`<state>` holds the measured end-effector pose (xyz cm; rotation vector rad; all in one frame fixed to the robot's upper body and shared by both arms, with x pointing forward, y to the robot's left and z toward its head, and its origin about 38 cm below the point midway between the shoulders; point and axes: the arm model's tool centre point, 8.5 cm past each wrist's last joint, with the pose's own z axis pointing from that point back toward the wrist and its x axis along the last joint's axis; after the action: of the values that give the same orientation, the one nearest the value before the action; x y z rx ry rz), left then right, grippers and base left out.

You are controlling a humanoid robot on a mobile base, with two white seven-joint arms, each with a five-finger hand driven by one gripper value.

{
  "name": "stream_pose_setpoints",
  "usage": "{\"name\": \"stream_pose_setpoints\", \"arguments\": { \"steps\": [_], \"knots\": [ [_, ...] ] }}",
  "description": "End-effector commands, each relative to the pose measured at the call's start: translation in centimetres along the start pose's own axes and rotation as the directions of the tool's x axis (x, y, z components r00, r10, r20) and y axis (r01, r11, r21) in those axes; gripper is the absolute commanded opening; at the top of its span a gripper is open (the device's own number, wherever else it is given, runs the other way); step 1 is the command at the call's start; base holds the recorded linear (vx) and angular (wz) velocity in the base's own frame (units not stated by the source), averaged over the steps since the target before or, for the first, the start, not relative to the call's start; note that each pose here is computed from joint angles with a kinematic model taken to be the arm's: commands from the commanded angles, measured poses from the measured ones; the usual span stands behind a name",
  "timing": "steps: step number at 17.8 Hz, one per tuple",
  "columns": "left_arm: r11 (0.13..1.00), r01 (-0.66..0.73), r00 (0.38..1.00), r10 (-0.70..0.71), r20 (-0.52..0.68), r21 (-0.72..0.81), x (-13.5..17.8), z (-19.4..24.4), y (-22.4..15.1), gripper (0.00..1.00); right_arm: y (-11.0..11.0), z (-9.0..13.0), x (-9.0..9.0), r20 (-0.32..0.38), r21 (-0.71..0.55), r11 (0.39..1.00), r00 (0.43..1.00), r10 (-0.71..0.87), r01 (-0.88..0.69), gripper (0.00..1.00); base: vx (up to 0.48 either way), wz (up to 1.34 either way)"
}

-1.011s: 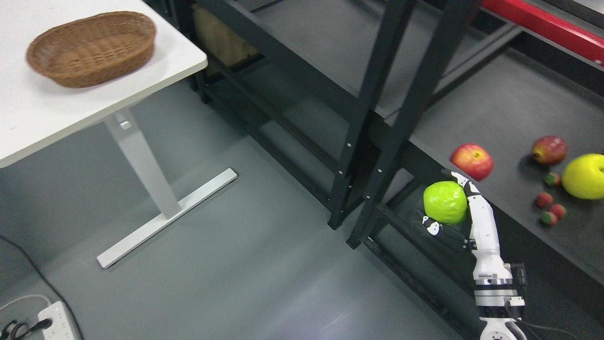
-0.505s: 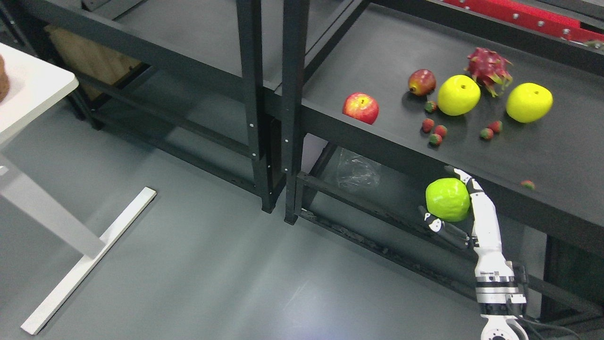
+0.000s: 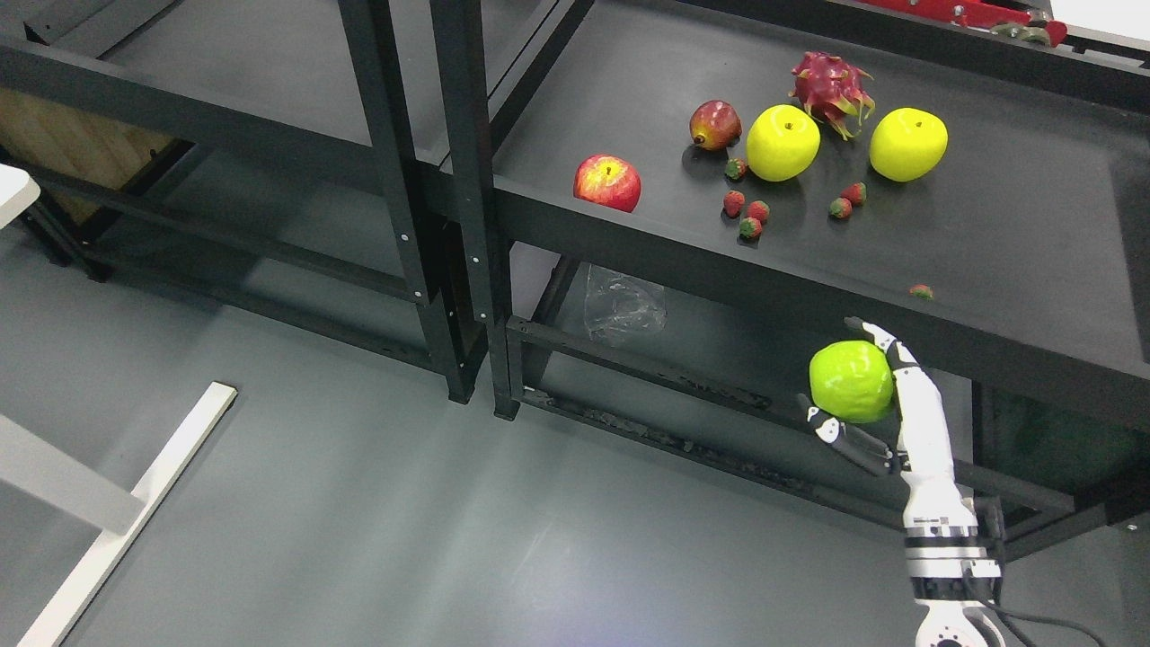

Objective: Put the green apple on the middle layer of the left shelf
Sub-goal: 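Turn and drive to the black shelf tray holding the apple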

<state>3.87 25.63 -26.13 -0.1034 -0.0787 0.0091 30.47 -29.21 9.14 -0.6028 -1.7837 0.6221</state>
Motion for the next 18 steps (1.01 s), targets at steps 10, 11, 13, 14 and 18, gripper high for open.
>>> {"name": "stream_pose_setpoints", "arguments": {
  "steps": [10,11,13,14,18],
  "knots": [
    [1.0,0.001,1.0,-0.001,0.003,0.017,0.1,0.2,1.1,1.0,0.8,-0.3,-0.7,-0.006,0.043,0.999,1.0,0.0,0.0,0.0,0.11,-0.37],
    [1.0,0.001,1.0,-0.001,0.002,0.017,0.0,0.2,1.1,1.0,1.0,-0.4,-0.6,-0.001,0.047,0.999,1.0,-0.002,0.002,0.0,0.238,-0.5],
    [1.0,0.001,1.0,-0.001,0.002,0.017,0.0,0.2,1.1,1.0,0.9,-0.7,-0.4,0.005,0.045,0.999,1.0,-0.003,0.003,0.0,0.261,-0.45],
    [1.0,0.001,1.0,-0.001,0.002,0.017,0.1,0.2,1.1,1.0,0.8,-0.9,-0.4,0.008,0.042,0.999,1.0,-0.001,0.001,0.0,0.284,-0.4],
    [1.0,0.001,1.0,-0.001,0.002,0.017,0.0,0.2,1.1,1.0,0.9,-1.3,-0.4,0.008,0.041,0.999,1.0,0.0,0.0,0.0,0.325,-0.01]
  ]
}}
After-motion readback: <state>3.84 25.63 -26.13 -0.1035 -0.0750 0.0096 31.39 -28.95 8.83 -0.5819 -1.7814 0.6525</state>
